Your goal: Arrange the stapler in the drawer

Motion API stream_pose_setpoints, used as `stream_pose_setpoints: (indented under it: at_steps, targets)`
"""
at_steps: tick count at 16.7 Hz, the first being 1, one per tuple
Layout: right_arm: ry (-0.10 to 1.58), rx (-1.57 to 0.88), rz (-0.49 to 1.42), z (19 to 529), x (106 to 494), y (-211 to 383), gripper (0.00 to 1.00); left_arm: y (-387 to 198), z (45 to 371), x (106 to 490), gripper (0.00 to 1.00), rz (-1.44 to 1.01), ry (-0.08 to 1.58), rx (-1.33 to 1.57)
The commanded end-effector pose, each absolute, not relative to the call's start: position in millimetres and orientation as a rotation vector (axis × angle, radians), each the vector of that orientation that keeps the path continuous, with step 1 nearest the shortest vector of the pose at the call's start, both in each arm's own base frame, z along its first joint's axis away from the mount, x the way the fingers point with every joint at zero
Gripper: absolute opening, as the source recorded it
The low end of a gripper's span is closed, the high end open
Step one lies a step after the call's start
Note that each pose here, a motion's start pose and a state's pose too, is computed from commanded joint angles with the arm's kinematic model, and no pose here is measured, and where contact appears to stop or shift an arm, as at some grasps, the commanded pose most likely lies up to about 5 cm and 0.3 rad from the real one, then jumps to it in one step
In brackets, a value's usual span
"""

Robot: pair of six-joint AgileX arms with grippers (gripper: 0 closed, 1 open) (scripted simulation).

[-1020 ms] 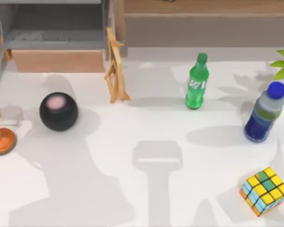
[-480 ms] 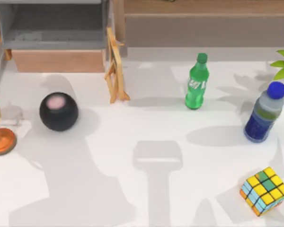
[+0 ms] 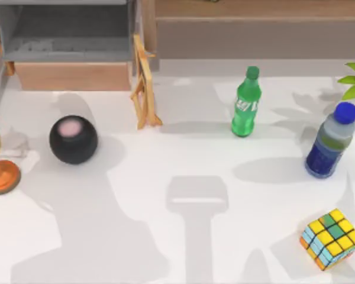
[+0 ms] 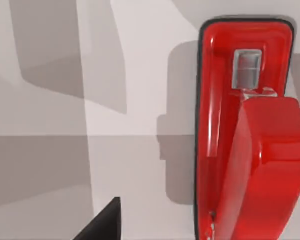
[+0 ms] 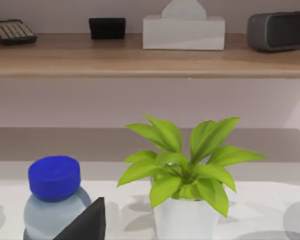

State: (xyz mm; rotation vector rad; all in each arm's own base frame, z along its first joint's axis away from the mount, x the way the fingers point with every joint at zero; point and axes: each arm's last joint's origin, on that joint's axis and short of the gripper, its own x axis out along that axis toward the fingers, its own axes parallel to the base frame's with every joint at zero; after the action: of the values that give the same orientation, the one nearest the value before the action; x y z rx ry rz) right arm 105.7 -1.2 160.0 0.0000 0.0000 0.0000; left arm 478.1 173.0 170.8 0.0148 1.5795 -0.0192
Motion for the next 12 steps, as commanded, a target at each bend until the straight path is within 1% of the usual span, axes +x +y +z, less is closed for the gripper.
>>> stream_pose_setpoints:
  at_steps: [7,9,12]
  targets:
    - [0.0,0.0,0.0,160.0,105.7,-1.2,1.0,172.5,173.3,478.0,1.0,-0.021,1.571,0.015]
    - [0.0,0.0,0.0,160.0,105.7,-1.2,1.0,175.8,187.5,474.9,1.0,-0.021,1.521,0.007]
    - [0.0,0.0,0.0,160.0,105.7,-1.2,1.0,187.0,221.3,466.4,1.0,-0.029,1.365,0.002]
